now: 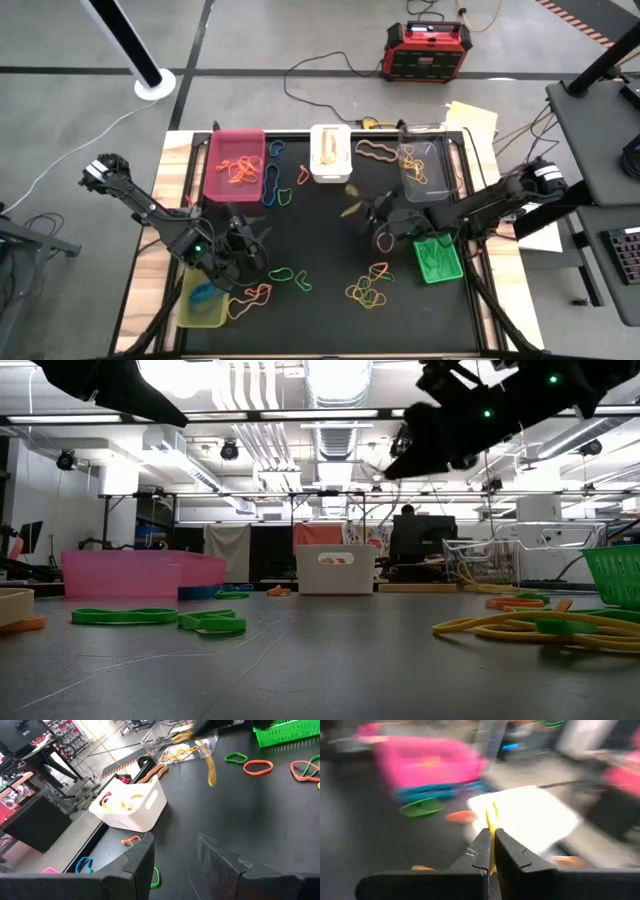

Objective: Sort rubber bands into baskets
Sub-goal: Put the yellow rubber band into the transparent bin

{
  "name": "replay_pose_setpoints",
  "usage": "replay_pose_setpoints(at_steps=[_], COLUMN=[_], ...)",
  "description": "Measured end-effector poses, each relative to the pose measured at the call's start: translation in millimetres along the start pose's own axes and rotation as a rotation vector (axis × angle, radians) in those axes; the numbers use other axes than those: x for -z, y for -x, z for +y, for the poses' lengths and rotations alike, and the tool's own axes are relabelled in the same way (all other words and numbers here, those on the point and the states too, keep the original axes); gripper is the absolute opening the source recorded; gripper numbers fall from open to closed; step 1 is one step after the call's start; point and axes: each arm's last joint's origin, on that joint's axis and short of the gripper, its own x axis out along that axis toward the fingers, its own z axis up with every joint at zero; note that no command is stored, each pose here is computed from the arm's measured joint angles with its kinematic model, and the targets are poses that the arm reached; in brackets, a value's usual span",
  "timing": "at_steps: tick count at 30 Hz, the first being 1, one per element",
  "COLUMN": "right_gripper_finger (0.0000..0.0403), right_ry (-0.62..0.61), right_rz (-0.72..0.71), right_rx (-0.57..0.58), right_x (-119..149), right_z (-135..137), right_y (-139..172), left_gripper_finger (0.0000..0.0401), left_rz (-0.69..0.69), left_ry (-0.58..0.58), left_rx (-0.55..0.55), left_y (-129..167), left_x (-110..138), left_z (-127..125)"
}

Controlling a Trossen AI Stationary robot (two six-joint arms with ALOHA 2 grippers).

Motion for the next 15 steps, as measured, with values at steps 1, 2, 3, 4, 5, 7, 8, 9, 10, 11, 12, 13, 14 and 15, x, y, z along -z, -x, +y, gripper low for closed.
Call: replay_pose_setpoints(at_steps=[1,2,3,4,5,7,8,9,10,11,12,13,14,15], right_gripper_finger=[0.0009,0.0009,0.0009,0.0009,0.0009,0.0009,0.0009,0.0009,0.0009,0.0009,0.0009,0.0009,0.0009,0.0009], right_ry=[0.001,-0.010,-0.021,-0.028,-0.027,-0.010,-0.008,-0.006,-0.006,-0.003,0.001,0.001,-0.003,-0.013], right_rz=[-0.013,-0.027,-0.038,-0.046,-0.050,-0.047,-0.045,-0.041,-0.035,-0.025,-0.013,-0.004,0.003,0.006], right_rx=[0.079,0.165,0.252,0.338,0.417,0.542,0.599,0.658,0.712,0.771,0.828,0.862,0.882,0.901], right_x=[-2.9,-6.3,-9.3,-11.8,-14.1,-18.3,-20.6,-22.8,-24.3,-25.4,-26.0,-26.6,-27.5,-28.1], right_z=[-4.5,-9.7,-15.0,-20.1,-25.1,-34.2,-39.2,-44.3,-49.0,-54.2,-59.4,-64.1,-69.1,-74.2], right_y=[1.3,2.9,4.6,5.7,7.0,9.3,10.2,11.2,11.4,11.1,10.1,8.7,7.0,4.9], left_gripper_finger=[0.0132,0.0132,0.0132,0.0132,0.0132,0.0132,0.0132,0.0132,0.0132,0.0132,0.0132,0.0132,0.0132,0.0132], left_rz=[-0.001,-0.001,-0.002,-0.002,-0.003,-0.008,-0.009,-0.011,-0.012,-0.014,-0.014,-0.014,-0.014,-0.014], left_ry=[0.003,0.002,-0.001,-0.006,-0.009,-0.004,-0.007,-0.010,-0.011,-0.009,-0.008,-0.008,-0.007,-0.007], left_rx=[0.001,0.001,0.001,0.000,0.000,0.002,0.002,0.001,0.001,0.002,0.002,0.001,0.001,0.001], left_y=[0.0,0.0,0.0,-0.1,-0.3,-0.5,-0.7,-1.0,-1.2,-1.2,-1.3,-1.4,-1.5,-1.5], left_x=[-0.3,-0.3,-0.3,-0.4,-0.6,-1.7,-2.0,-2.4,-2.9,-3.2,-3.3,-3.3,-3.4,-3.4], left_z=[-0.1,-0.1,-0.1,-0.1,-0.1,-0.6,-0.6,-0.6,-0.7,-0.8,-0.8,-0.8,-0.7,-0.7])
